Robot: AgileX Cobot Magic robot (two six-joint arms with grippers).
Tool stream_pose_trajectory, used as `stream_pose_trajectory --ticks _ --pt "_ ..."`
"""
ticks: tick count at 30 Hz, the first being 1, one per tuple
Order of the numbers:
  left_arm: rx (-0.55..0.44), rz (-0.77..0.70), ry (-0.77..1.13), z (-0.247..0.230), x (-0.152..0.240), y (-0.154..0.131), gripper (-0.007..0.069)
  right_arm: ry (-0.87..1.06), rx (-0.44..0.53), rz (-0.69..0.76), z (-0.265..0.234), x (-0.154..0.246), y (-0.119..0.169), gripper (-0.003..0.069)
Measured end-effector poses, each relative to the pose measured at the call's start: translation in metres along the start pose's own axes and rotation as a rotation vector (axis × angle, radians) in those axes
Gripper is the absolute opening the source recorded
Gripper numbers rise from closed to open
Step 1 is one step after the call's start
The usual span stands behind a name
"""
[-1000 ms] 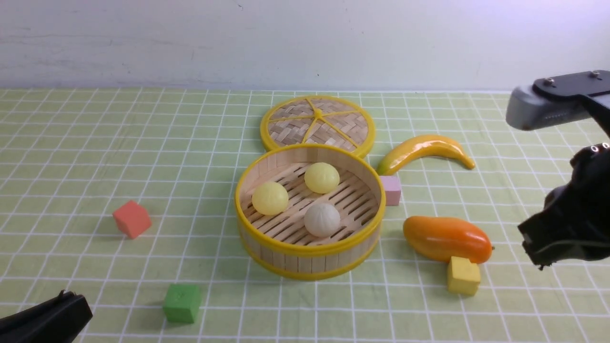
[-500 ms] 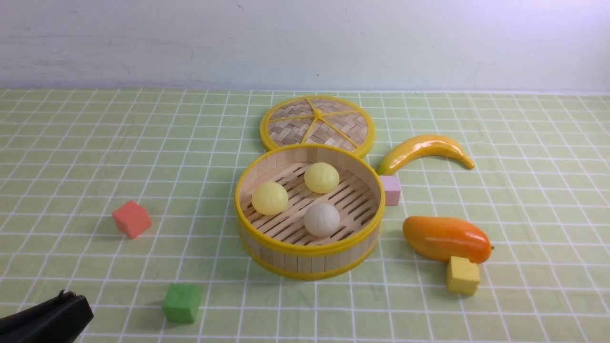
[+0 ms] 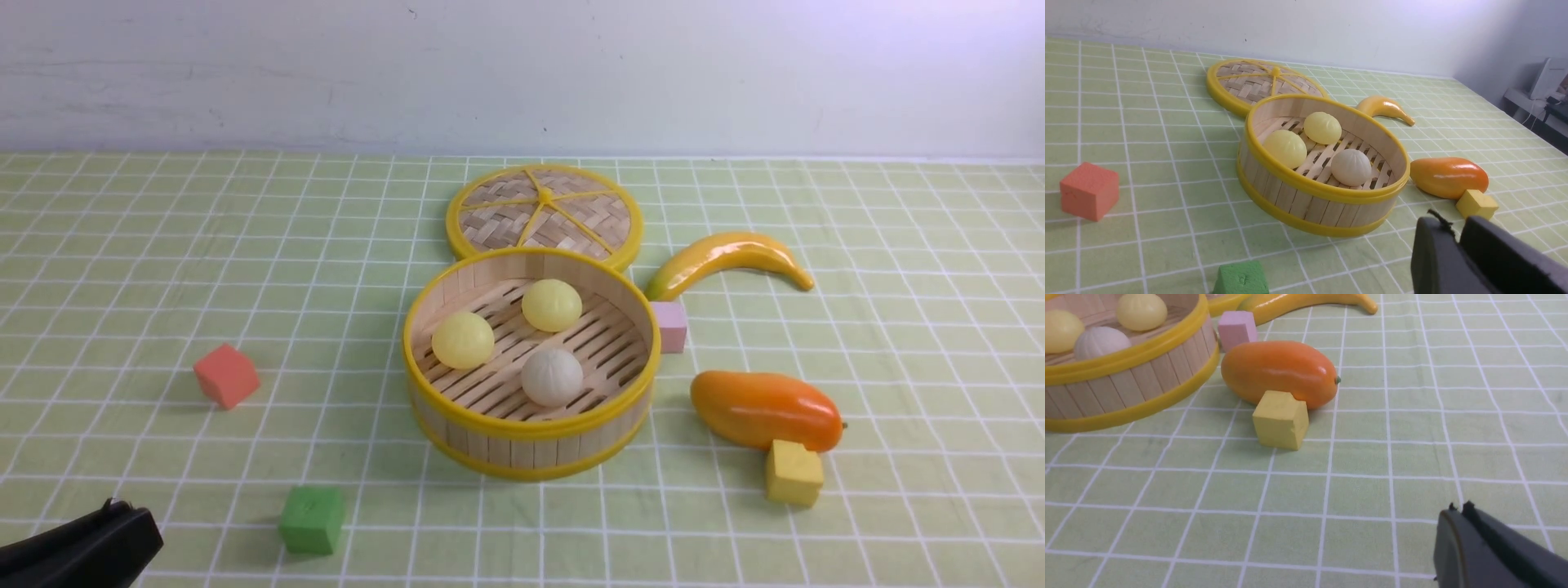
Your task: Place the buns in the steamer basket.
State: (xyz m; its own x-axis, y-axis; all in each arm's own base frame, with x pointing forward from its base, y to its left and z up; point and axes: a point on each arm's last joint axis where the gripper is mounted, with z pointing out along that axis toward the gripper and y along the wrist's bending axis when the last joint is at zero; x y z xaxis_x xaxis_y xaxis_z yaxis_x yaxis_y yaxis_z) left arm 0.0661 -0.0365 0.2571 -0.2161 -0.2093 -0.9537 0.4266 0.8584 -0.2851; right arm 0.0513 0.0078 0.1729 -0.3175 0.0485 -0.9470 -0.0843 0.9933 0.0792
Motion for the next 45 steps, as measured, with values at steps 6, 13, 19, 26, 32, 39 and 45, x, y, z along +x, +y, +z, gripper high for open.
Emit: stream_pose_trajectory --ticks 6,13,19,26,32,39,45 --pt "0.0 0.0 0.0 0.0 0.0 0.0 0.0092 -0.001 0.0 0.001 0.0 0.0 0.0 -0.0016" --pt "0.0 0.0 0.0 0.0 0.0 0.0 0.0092 -0.001 0.0 0.001 0.0 0.0 0.0 -0.001" --pt "-0.018 0.011 -0.031 0.001 0.003 0.003 0.0097 -0.001 -0.001 0.003 0.0 0.0 0.0 -0.0006" --pt "-0.207 -0.03 -0.217 -0.01 0.019 0.025 0.0047 -0.001 -0.001 0.003 0.0 0.0 0.0 0.0002" --pt "-0.348 -0.071 -0.101 -0.016 0.06 0.039 -0.0013 -0.002 -0.001 0.003 0.0 0.0 0.0 0.0003" --pt "-0.382 -0.109 0.092 -0.017 0.08 0.042 -0.0013 -0.002 -0.001 0.003 0.0 0.0 0.0 0.0011" --pt "-0.382 -0.109 0.09 -0.017 0.08 0.042 -0.0013 -0.002 -0.001 0.003 0.0 0.0 0.0 0.0019"
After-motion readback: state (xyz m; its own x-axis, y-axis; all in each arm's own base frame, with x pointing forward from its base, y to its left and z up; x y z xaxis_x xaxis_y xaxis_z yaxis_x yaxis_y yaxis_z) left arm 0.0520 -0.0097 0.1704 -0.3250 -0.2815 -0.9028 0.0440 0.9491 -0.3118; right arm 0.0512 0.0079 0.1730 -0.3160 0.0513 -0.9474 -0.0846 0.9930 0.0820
